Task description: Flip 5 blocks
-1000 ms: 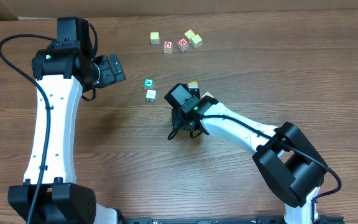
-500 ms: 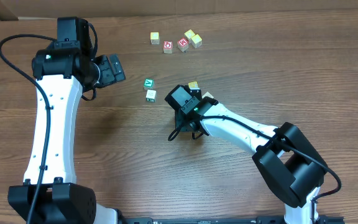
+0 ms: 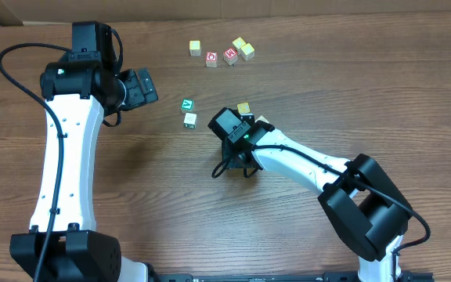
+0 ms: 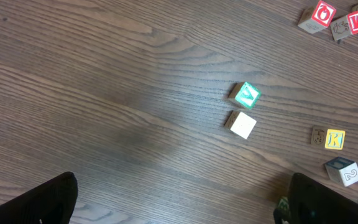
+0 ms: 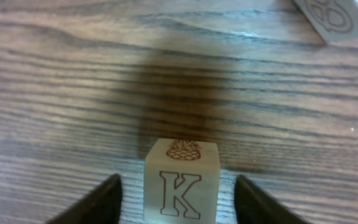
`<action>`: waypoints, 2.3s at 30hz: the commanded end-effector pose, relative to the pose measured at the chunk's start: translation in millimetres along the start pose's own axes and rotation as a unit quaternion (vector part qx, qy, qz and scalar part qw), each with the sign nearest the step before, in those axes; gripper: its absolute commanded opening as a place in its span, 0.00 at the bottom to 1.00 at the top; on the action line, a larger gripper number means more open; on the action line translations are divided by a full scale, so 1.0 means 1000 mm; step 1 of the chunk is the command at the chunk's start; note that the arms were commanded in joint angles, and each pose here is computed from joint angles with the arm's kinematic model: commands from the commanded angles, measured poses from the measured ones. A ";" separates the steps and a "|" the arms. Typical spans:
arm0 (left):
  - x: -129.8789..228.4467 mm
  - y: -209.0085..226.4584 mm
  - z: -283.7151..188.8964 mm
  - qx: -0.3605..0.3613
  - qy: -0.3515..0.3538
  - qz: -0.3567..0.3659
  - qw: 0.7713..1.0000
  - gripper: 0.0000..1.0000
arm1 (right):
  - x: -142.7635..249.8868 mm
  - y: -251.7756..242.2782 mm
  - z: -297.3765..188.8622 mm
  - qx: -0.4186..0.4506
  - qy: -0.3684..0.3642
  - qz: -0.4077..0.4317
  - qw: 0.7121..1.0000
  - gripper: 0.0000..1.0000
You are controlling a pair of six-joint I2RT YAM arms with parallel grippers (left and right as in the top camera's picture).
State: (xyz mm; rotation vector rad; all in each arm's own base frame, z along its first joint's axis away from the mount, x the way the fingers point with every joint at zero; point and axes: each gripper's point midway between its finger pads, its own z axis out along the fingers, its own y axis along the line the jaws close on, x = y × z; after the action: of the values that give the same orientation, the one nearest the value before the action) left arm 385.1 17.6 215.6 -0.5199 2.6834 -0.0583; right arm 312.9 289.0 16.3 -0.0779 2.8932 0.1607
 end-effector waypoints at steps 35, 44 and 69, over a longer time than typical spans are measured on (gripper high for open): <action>-0.007 -0.002 -0.004 -0.001 -0.012 -0.009 1.000 1.00 | -0.100 -0.064 -0.013 0.009 -0.013 -0.049 0.999 0.66; -0.007 -0.002 -0.004 -0.001 -0.012 -0.009 1.000 1.00 | -0.082 -0.067 0.003 0.015 0.001 0.115 0.993 0.62; -0.007 -0.002 -0.004 -0.001 -0.012 -0.009 1.000 1.00 | -0.086 -0.063 0.002 0.028 -0.028 0.242 0.969 0.52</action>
State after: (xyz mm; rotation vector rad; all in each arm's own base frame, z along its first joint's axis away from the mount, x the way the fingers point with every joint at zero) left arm 385.0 17.5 215.5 -0.5204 2.6837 -0.0588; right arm 401.9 227.0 29.9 0.6300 2.8211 0.1814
